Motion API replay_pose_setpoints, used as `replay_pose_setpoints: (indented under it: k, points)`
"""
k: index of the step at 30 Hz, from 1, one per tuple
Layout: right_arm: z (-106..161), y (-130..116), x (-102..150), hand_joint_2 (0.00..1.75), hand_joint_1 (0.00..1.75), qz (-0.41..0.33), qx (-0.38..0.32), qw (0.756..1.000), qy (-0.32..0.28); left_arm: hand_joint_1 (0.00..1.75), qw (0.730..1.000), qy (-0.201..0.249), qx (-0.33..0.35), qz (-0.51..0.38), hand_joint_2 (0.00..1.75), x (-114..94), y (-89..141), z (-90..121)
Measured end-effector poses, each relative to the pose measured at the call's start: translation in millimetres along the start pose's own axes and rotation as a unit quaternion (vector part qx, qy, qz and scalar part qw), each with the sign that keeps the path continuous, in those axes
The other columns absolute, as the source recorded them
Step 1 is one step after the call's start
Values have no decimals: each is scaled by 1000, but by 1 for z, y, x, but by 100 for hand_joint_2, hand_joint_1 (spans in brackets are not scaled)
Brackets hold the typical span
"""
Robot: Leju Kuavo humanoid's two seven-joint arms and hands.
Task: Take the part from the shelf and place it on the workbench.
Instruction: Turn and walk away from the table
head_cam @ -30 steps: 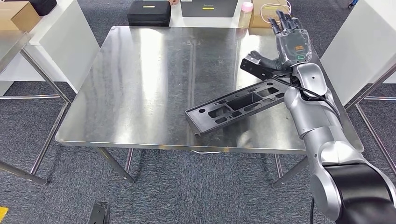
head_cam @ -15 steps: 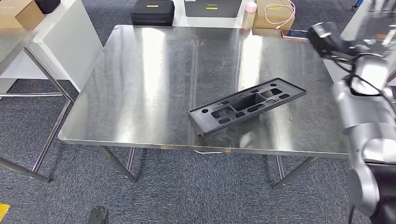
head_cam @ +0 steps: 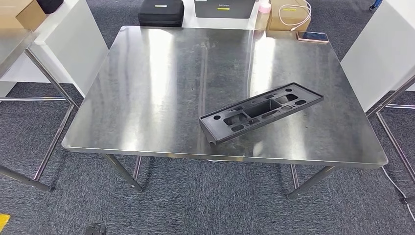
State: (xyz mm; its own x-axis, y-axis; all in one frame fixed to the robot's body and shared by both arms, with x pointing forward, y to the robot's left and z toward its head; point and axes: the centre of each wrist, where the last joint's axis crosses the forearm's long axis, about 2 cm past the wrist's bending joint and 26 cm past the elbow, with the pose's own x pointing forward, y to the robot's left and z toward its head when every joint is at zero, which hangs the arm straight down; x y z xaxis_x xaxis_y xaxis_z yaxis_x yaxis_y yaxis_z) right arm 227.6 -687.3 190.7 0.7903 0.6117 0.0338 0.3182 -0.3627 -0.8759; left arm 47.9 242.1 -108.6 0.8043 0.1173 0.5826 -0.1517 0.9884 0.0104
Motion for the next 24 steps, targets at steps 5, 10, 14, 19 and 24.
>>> replay_pose_setpoints:
  k: [5, 10, 14, 19, 24]
  points:
    - [53, 18, -42, 0, 0, -30, 6, 997, 76, 0, 1000, 5, 2, 2, 0, 1, -2, 0]
    - [113, 35, -62, 0, 0, -49, 23, 986, 158, 0, 1000, 25, 6, -4, 0, 6, -7, -2]
    - [191, 55, -61, 0, 0, -56, 79, 966, 239, 0, 998, 49, -5, -34, 0, 8, -11, -3]
    - [283, 69, -38, 0, 0, -50, 169, 940, 294, 0, 997, 61, -13, -53, 0, 8, -14, -2]
    - [347, 77, -4, 0, 0, -40, 266, 917, 295, 0, 995, 73, -8, -71, 0, 9, -16, -2]
